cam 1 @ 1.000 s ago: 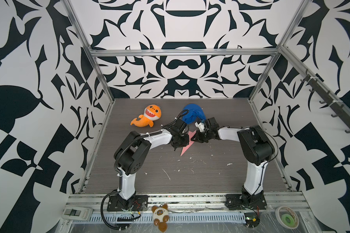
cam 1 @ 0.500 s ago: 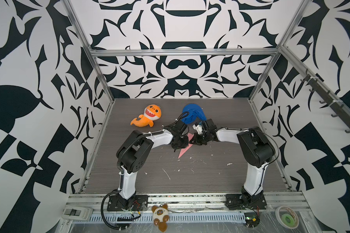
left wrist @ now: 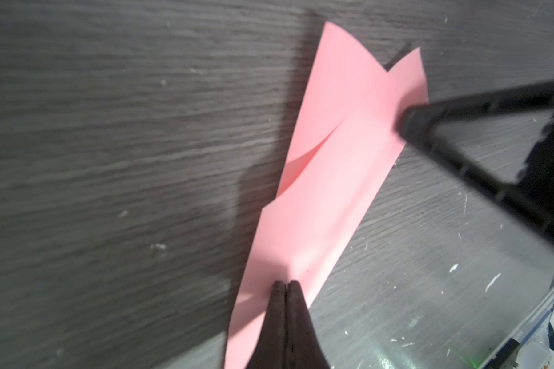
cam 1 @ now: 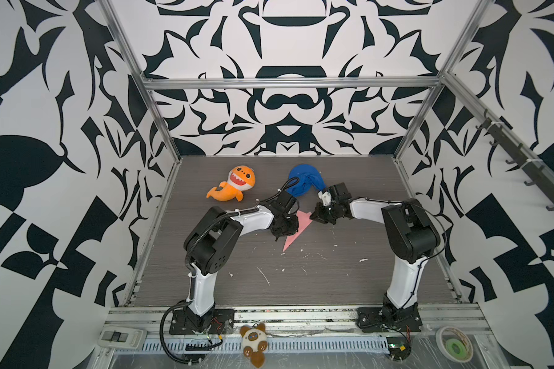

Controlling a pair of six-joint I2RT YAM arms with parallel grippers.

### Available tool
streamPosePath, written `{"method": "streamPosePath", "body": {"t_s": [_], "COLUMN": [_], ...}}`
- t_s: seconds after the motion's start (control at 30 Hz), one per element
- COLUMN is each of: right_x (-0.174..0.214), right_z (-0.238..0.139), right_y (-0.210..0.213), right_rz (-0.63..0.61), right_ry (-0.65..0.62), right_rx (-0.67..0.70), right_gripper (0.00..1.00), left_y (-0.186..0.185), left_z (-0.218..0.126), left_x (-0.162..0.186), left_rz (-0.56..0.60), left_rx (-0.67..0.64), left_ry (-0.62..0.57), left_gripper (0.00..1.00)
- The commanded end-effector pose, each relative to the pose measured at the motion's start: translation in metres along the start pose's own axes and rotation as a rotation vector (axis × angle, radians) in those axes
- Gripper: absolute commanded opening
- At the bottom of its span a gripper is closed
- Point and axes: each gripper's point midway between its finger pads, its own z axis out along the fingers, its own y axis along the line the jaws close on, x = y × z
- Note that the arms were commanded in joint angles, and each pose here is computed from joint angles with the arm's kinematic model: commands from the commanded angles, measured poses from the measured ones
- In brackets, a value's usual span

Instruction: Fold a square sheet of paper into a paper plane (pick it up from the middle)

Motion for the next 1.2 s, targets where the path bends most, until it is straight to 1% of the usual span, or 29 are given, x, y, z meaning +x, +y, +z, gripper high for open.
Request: {"method": "streamPosePath", "body": {"t_s": [0.0, 0.1, 0.17, 0.3, 0.4, 0.47, 0.57, 0.63, 0.7, 0.8, 0.9, 1.03, 1.07, 1.1, 1.17], "right_x": [-0.019, -0.022, -0.024, -0.028, -0.022, -0.017, -0.012, -0.01, -0.007, -0.002, 0.008, 0.02, 0.023, 0.027, 0.031], "right_z": [-0.012, -0.017, -0.022, -0.033, -0.04, -0.044, -0.052, -0.057, -0.063, -0.068, -0.069, -0.062, -0.06, -0.059, -0.06], "right_y": [-0.049, -0.051, -0.045, -0.007, 0.017, 0.026, 0.032, 0.032, 0.032, 0.034, 0.044, 0.063, 0.066, 0.068, 0.073], "right_rz": [0.092, 0.088, 0.077, -0.011, -0.083, -0.109, -0.141, -0.159, -0.174, -0.181, -0.197, -0.22, -0.227, -0.233, -0.243], "right_ry": [-0.063, -0.074, -0.081, -0.109, -0.11, -0.111, -0.127, -0.137, -0.149, -0.168, -0.159, -0.14, -0.142, -0.143, -0.161], "right_rx": [0.22, 0.24, 0.226, 0.096, 0.04, 0.013, 0.017, 0.056, 0.101, 0.163, 0.194, 0.23, 0.248, 0.286, 0.344], "right_gripper": [0.04, 0.04, 0.04, 0.04, 0.04, 0.06, 0.07, 0.1, 0.15, 0.21, 0.28, 0.32, 0.34, 0.38, 0.44], "left_y": [0.038, 0.038, 0.037, 0.032, 0.018, 0.001, -0.025, -0.035, -0.033, -0.014, 0.017, 0.059, 0.068, 0.076, 0.092], "left_z": [0.016, 0.015, 0.015, 0.013, 0.004, -0.009, -0.036, -0.056, -0.073, -0.096, -0.112, -0.13, -0.134, -0.139, -0.148], "left_x": [0.042, 0.042, 0.041, 0.037, 0.027, 0.017, -0.002, -0.013, -0.022, -0.031, -0.035, -0.035, -0.035, -0.034, -0.032], "left_rz": [-0.026, -0.027, -0.026, -0.02, -0.005, 0.011, 0.041, 0.058, 0.057, 0.036, 0.002, -0.085, -0.102, -0.117, -0.151], "left_rx": [-0.132, -0.13, -0.127, -0.111, -0.07, -0.014, 0.074, 0.111, 0.114, 0.072, -0.008, -0.088, -0.106, -0.121, -0.154], "left_ry": [0.126, 0.125, 0.121, 0.113, 0.078, 0.039, -0.055, -0.127, -0.196, -0.292, -0.362, -0.407, -0.42, -0.432, -0.463], "left_gripper": [0.0, 0.0, 0.0, 0.0, 0.0, 0.08, 0.29, 0.43, 0.53, 0.66, 0.73, 0.82, 0.84, 0.89, 0.95]}}
